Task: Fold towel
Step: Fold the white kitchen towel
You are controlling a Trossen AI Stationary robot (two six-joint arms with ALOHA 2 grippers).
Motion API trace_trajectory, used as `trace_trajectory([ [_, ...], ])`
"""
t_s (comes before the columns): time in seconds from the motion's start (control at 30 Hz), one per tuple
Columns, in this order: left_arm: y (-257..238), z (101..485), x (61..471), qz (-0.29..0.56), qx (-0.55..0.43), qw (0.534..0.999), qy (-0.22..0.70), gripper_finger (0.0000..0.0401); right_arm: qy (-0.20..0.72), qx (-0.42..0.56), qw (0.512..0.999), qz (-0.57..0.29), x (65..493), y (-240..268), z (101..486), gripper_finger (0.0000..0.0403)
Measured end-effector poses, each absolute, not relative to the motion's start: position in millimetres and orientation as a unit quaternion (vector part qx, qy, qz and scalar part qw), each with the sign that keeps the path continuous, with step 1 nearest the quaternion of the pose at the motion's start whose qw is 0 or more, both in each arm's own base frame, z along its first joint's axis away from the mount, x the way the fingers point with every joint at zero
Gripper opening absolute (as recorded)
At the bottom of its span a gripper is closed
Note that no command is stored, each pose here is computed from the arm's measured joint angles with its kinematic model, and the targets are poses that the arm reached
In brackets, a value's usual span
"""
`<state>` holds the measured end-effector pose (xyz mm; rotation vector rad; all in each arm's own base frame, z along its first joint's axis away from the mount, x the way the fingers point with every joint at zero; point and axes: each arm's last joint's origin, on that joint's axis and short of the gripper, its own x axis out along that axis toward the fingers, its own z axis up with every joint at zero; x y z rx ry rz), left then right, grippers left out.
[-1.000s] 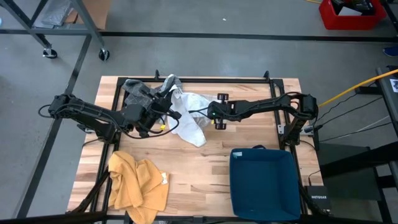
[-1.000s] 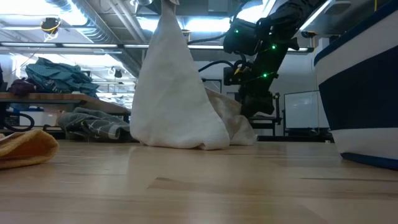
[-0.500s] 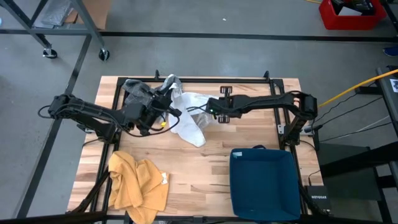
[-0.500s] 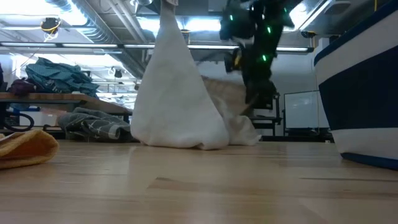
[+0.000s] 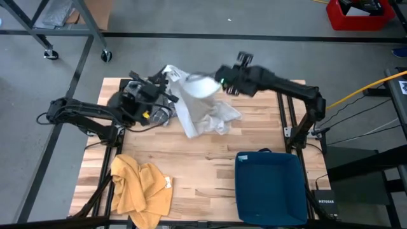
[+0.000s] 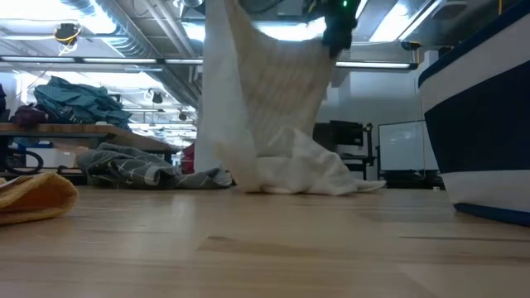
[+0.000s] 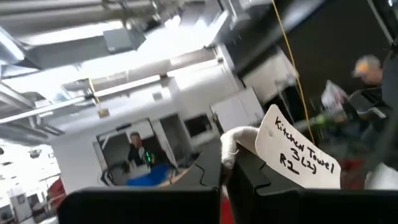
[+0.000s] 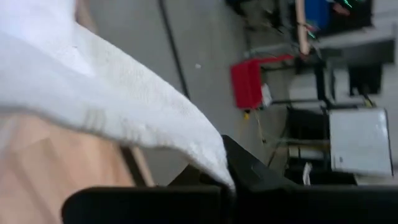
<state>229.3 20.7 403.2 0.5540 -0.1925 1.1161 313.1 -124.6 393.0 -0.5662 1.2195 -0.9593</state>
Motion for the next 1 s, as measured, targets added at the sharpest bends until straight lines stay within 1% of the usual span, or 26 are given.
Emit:
trace_trajectory([
  [0.13,39.3,418.5,216.4,0.526,0.248,0.8,-0.149,0.0,0.492,-0.221,0.686,-0.489,291.0,-147.6,440.5,0.0001],
  [0.23,55.8,439.6,206.9,0.528,0.226,0.791,-0.211,0.0,0.443,-0.198,0.696,-0.529,270.6,-160.0,475.4,0.0001],
  [0.37,77.1,469.0,200.0,0.506,0.203,0.791,-0.278,0.0,0.377,-0.169,0.731,-0.543,247.3,-168.8,509.3,0.0001],
  [0.47,93.8,489.1,201.3,0.488,0.188,0.8,-0.293,0.0,0.338,-0.17,0.742,-0.554,235.4,-172.0,520.3,0.0001],
  [0.63,120.8,514.8,209.4,0.479,0.161,0.809,-0.299,0.0,0.317,-0.179,0.734,-0.573,220.7,-176.5,533.8,0.0001],
  [0.77,137.9,529.9,217.5,0.468,0.141,0.813,-0.318,0.0,0.325,-0.201,0.721,-0.578,214.9,-181.7,538.3,0.0001],
  [1.0,164.0,547.4,226.3,0.479,0.127,0.796,-0.348,0.0,0.321,-0.25,0.677,-0.613,203.1,-199.3,551.3,0.0001],
])
